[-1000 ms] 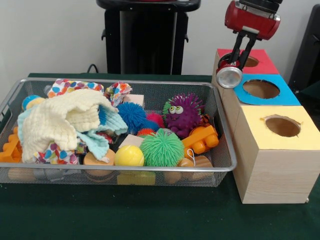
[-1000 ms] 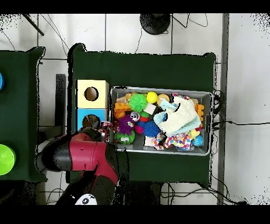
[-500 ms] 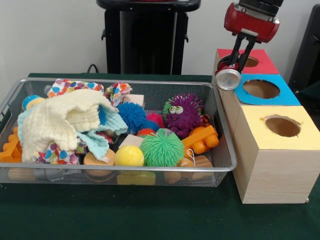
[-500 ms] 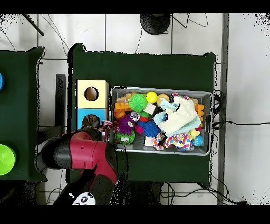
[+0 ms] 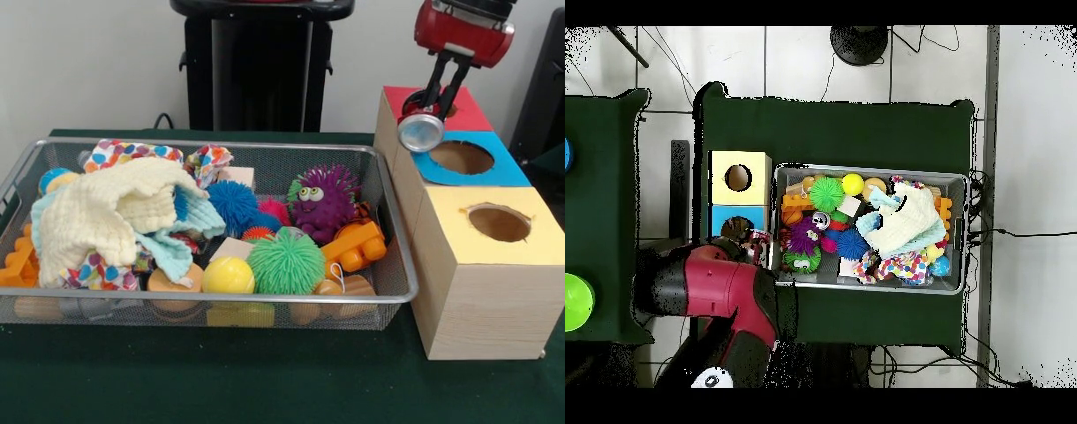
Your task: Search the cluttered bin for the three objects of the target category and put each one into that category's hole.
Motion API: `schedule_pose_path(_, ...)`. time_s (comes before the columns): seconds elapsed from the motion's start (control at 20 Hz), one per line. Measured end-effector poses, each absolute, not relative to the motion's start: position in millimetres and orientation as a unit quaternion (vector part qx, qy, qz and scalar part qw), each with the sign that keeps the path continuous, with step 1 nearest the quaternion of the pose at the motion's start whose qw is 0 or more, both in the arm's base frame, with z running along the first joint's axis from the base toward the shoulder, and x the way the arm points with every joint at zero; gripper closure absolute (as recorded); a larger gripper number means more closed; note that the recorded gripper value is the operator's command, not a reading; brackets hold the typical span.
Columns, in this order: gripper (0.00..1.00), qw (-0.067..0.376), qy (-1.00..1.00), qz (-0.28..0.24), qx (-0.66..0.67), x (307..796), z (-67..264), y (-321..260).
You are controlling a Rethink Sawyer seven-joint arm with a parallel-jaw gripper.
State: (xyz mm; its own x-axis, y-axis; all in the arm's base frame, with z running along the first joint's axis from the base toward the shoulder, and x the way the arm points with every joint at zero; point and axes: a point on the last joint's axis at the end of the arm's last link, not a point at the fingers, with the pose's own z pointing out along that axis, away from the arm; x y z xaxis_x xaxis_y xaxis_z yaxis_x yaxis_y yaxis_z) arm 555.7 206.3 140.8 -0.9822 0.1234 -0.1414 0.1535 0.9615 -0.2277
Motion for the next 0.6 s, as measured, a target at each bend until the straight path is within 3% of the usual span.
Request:
schedule_pose_path(0.3,1.00,0.039,0.990,-0.115,0.078,557,153,218)
schedule_pose_path(0.6,1.00,0.047,0.989,-0.112,0.086,570,162,225)
